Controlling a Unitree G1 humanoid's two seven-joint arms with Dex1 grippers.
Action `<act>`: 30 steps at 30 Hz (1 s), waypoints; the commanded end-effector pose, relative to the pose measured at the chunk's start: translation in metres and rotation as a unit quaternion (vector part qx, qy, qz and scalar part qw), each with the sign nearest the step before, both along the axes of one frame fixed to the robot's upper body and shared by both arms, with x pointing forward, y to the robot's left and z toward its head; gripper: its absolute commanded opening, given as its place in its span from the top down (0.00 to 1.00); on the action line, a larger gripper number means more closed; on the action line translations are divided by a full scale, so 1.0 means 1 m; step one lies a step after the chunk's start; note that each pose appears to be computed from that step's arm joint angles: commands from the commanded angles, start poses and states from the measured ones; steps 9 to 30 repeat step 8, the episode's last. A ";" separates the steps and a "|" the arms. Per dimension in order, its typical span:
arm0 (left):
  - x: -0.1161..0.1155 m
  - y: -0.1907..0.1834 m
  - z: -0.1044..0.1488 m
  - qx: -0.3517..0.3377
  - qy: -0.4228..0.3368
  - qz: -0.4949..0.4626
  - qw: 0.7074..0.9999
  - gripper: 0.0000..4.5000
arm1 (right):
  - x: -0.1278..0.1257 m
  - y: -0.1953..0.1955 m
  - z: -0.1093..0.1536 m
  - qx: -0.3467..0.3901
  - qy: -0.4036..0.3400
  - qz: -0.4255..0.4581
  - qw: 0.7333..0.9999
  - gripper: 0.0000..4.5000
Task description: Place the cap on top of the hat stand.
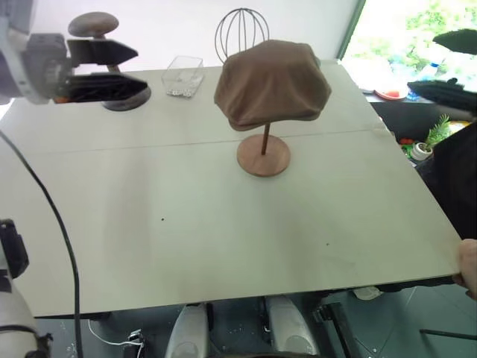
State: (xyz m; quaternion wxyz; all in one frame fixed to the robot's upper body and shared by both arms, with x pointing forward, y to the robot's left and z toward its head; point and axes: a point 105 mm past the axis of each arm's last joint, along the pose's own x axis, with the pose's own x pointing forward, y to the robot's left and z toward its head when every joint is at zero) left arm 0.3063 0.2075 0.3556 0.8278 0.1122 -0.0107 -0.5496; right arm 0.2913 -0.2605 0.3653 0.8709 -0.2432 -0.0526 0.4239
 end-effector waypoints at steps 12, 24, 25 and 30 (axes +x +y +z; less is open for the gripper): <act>-0.012 0.011 0.010 0.020 -0.033 0.014 0.999 0.00 | 0.001 0.007 -0.002 -0.008 0.111 0.082 0.990 0.07; -0.012 0.011 0.010 0.020 -0.033 0.014 0.999 0.00 | 0.001 0.007 -0.002 -0.008 0.111 0.082 0.990 0.07; -0.012 0.011 0.010 0.020 -0.033 0.014 0.999 0.00 | 0.001 0.007 -0.002 -0.008 0.111 0.082 0.990 0.07; -0.012 0.011 0.010 0.020 -0.033 0.014 0.999 0.00 | 0.001 0.007 -0.002 -0.008 0.111 0.082 0.990 0.07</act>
